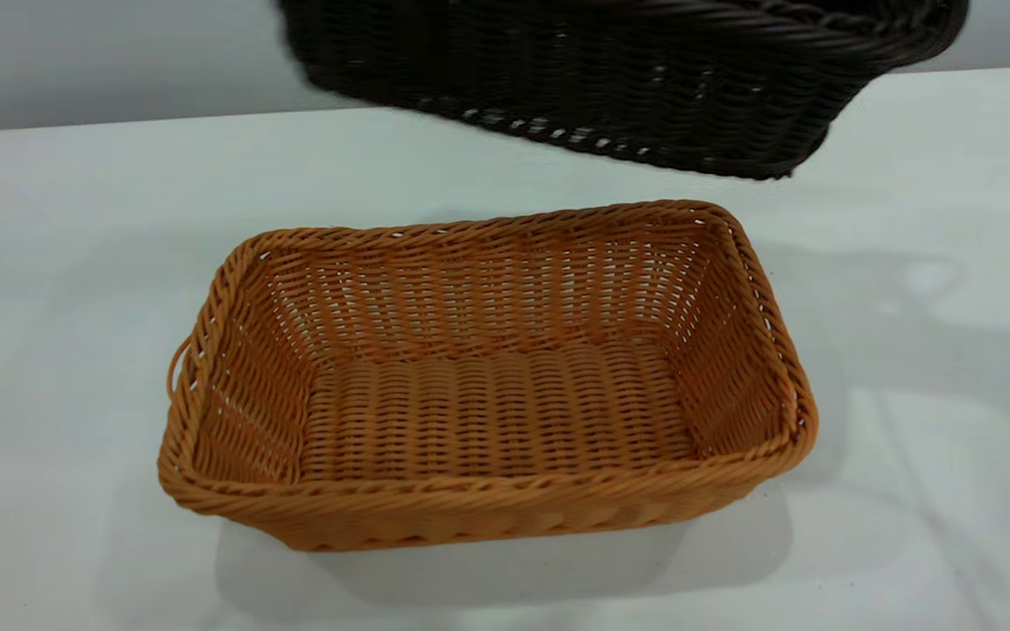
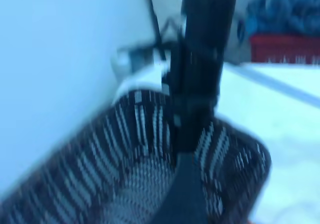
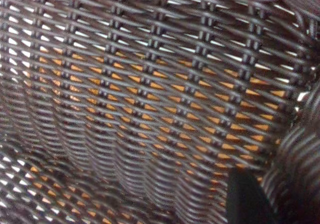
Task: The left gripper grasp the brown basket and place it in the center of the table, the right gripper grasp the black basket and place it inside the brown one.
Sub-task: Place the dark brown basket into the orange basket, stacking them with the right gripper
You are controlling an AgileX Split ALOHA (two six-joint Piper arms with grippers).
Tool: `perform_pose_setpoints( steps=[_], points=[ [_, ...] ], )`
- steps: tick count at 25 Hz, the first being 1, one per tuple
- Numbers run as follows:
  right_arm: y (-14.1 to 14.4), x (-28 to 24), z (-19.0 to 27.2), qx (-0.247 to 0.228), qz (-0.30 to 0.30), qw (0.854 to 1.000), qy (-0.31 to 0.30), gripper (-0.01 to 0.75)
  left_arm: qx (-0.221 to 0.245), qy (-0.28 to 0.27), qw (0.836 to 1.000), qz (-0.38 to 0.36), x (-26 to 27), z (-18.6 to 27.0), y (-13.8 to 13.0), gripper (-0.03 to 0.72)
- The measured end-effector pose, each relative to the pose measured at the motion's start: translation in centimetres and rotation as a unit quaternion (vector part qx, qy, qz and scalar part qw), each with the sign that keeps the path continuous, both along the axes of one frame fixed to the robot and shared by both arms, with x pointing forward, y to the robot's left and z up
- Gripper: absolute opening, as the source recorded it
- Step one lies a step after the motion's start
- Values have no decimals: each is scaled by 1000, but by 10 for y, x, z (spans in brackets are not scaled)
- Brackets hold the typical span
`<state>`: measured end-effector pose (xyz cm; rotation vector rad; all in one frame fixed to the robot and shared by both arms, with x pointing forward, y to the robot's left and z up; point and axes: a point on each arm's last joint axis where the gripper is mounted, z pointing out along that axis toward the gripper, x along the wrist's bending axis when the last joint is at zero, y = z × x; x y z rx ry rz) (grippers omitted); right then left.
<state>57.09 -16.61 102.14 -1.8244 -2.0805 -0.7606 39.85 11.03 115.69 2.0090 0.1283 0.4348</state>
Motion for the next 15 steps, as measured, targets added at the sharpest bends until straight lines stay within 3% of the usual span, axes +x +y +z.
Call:
perform_pose_setpoints(
  steps=[5,15],
  points=[
    [30,-11,-25,-12,75,996,55,244,-20,0,1000,-2,-2,10,-1,604],
    [45,-2,-71,-27,74,992,94,244,-16,-3,1000,-3,-2,10,0,604]
  ],
)
